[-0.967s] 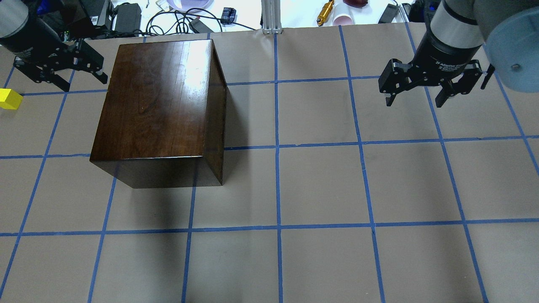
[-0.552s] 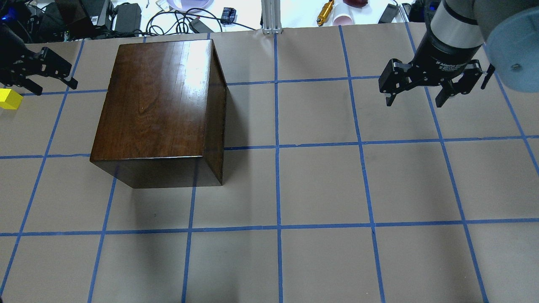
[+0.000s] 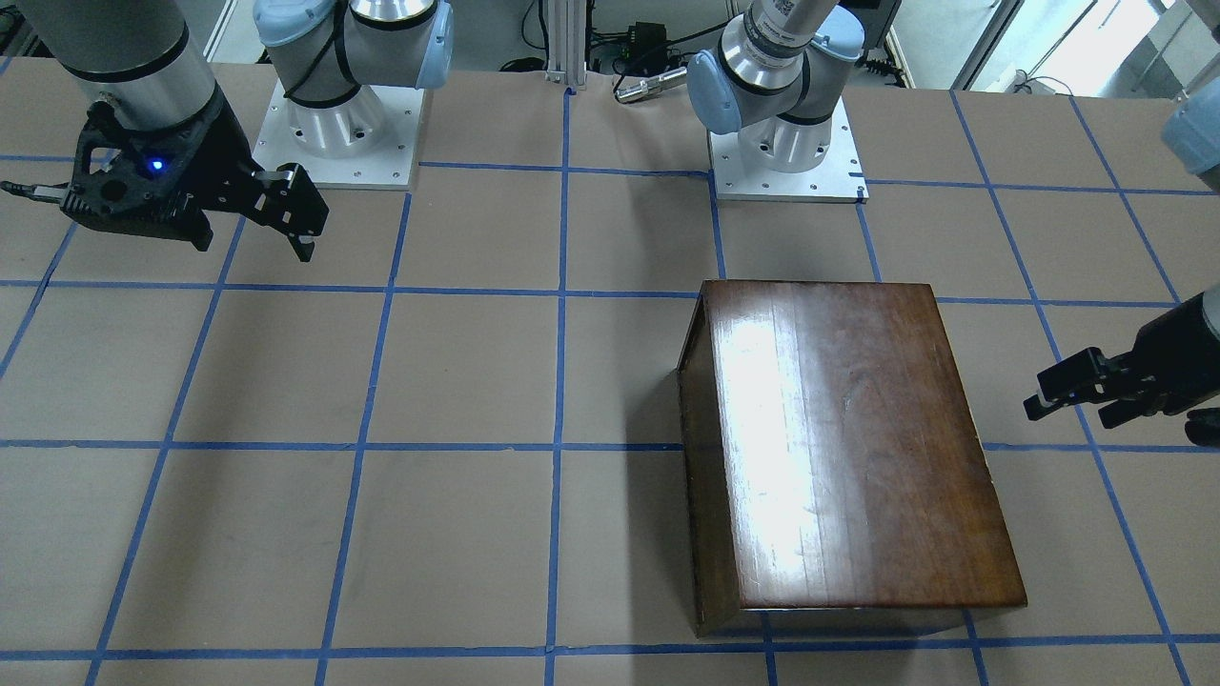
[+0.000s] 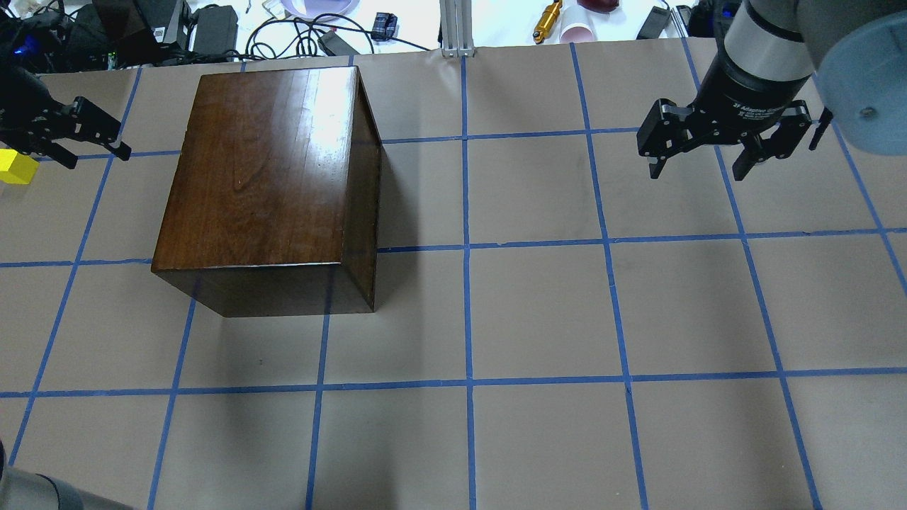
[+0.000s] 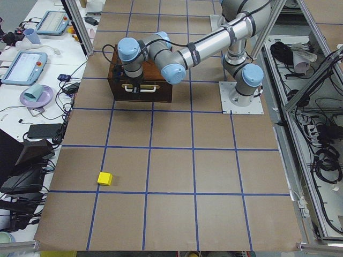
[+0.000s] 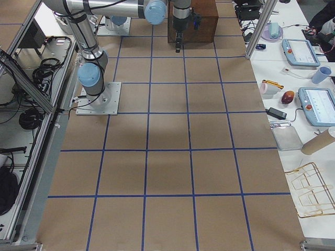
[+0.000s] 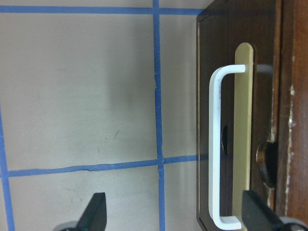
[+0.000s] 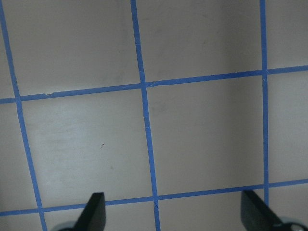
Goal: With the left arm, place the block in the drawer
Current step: 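Move the left gripper down beside the cabinet to the white drawer handle, then grasp the white drawer handle with the left gripper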
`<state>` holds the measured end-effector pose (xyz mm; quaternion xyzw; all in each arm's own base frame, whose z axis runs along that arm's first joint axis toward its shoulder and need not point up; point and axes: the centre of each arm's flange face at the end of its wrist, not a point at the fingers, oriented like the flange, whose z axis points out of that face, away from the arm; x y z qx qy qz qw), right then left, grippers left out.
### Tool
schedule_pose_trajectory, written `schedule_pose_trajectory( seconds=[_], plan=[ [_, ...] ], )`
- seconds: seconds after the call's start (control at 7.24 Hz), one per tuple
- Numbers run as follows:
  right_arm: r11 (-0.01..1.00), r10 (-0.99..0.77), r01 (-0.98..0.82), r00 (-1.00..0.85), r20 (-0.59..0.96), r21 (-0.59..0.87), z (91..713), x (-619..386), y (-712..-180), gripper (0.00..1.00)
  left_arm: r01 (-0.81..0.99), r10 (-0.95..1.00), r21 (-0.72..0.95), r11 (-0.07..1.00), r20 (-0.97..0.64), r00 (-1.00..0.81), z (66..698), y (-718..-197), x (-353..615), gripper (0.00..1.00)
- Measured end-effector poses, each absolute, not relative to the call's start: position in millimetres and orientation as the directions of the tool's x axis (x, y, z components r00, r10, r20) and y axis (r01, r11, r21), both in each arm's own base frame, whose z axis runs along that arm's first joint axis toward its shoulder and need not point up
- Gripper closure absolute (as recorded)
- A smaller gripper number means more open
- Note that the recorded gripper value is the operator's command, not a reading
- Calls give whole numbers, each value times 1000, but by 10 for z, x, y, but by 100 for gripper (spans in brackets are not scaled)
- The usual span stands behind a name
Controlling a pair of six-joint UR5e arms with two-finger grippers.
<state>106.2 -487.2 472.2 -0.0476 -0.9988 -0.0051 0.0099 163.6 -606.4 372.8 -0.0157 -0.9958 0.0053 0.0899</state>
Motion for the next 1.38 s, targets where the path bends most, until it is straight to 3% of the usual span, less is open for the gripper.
schedule_pose_trajectory(
  seconds=[1.38],
  plan=[
    [995,95,95,-995,20,10,4719,1062,-4871,0,141,123,40,989,298,-947,2978,-6115,1603,0]
  ],
)
